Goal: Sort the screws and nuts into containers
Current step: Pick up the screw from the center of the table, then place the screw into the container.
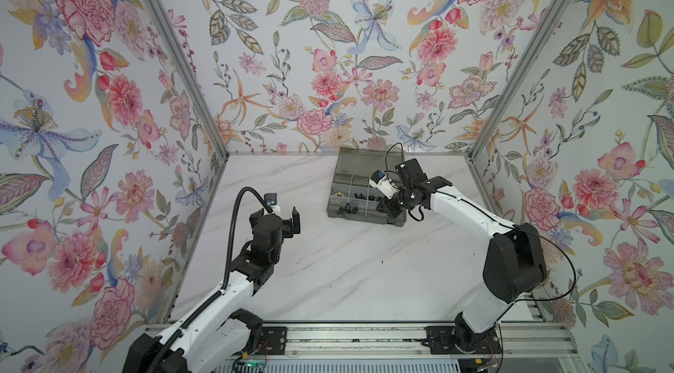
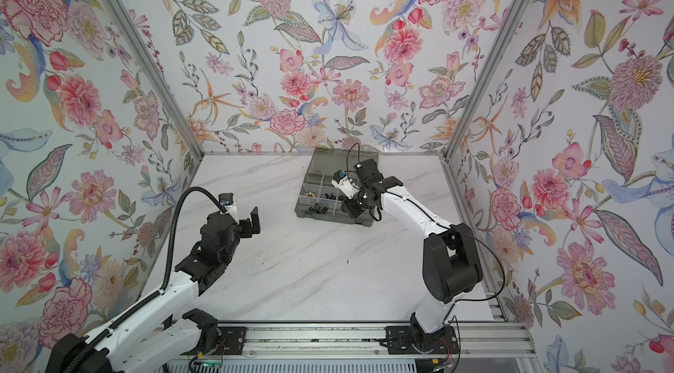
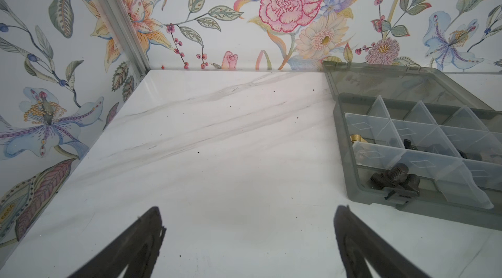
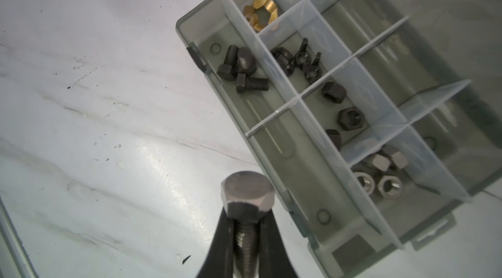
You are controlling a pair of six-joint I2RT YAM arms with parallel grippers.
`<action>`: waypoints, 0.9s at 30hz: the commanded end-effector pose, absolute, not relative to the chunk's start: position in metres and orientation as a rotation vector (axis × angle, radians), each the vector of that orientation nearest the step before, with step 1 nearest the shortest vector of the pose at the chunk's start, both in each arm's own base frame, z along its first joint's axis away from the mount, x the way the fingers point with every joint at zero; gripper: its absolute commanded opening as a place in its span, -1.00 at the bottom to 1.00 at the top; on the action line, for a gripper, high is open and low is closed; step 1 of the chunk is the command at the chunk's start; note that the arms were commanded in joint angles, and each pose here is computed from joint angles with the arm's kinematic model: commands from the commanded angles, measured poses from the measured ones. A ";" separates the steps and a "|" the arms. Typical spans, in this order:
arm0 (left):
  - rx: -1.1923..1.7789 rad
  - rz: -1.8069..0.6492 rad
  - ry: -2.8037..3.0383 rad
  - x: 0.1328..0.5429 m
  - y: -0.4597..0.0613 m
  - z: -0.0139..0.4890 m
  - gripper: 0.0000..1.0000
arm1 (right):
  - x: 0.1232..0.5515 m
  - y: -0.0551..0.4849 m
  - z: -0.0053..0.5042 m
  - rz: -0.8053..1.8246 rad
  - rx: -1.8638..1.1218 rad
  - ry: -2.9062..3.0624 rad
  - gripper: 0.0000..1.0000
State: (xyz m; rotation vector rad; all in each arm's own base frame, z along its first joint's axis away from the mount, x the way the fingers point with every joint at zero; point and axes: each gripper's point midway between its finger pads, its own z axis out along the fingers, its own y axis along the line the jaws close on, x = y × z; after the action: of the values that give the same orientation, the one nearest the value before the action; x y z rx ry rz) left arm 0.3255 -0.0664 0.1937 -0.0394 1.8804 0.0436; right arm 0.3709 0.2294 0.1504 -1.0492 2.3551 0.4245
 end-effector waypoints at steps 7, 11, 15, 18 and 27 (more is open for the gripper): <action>-0.117 0.159 1.767 0.331 -0.037 0.209 0.99 | 0.394 0.200 0.099 0.153 -1.113 2.467 -1.00; -0.106 0.162 1.771 0.333 -0.037 0.207 0.99 | 0.402 0.192 0.088 0.091 -1.116 2.491 -1.00; -0.080 0.161 1.775 0.333 -0.038 0.206 0.99 | 0.407 0.189 0.084 0.055 -1.124 2.494 -1.00; -0.059 0.158 1.770 0.333 -0.040 0.206 0.99 | 0.410 0.189 0.084 0.046 -1.126 2.491 -1.00; -0.054 0.168 1.748 0.331 -0.035 0.206 0.99 | 0.418 0.187 0.074 0.000 -1.138 2.504 -1.00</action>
State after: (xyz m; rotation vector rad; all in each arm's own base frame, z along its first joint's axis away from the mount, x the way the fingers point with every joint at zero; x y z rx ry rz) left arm 0.3315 -0.0379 0.1994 -0.0637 1.7801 0.1603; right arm 0.4108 0.1904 0.0726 -1.1287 2.5093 0.0395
